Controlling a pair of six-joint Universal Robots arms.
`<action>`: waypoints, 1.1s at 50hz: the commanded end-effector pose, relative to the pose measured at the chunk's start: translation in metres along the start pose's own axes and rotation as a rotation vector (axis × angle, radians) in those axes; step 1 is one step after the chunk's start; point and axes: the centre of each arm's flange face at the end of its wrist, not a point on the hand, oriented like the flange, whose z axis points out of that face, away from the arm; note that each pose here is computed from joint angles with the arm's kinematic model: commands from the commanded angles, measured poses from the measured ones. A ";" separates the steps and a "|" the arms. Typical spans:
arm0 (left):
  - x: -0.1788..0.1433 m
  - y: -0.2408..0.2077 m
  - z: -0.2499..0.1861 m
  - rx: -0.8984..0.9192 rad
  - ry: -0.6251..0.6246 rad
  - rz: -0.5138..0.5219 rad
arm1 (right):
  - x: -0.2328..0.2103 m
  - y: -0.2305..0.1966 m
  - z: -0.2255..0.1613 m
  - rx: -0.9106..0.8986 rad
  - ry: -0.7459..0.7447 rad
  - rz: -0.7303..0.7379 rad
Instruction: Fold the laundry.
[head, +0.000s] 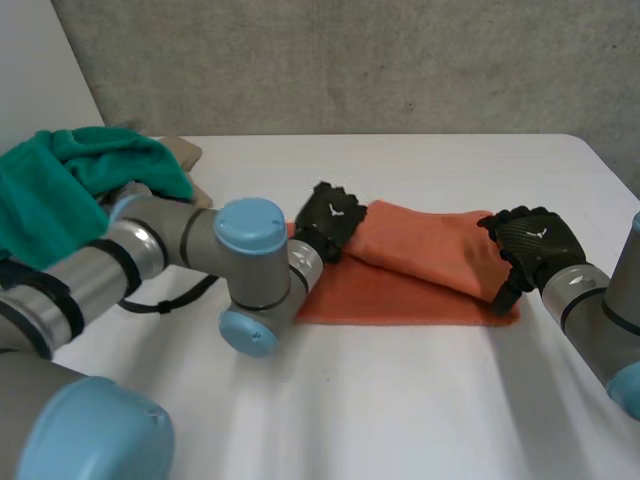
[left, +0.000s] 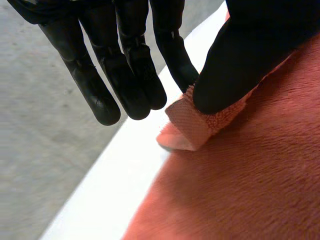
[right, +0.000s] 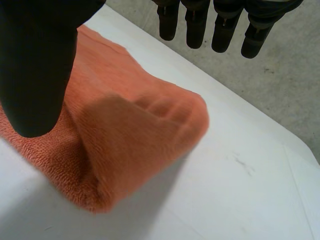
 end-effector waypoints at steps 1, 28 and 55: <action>-0.019 -0.026 -0.041 -0.035 -0.034 0.124 | 0.002 -0.012 -0.013 -0.006 -0.007 0.000; -0.008 -0.001 -0.120 -0.288 -0.054 0.198 | -0.027 0.028 -0.010 -0.067 -0.111 -0.088; -0.059 -0.053 -0.153 -0.178 -0.198 0.072 | 0.015 -0.012 0.003 0.082 0.106 -0.483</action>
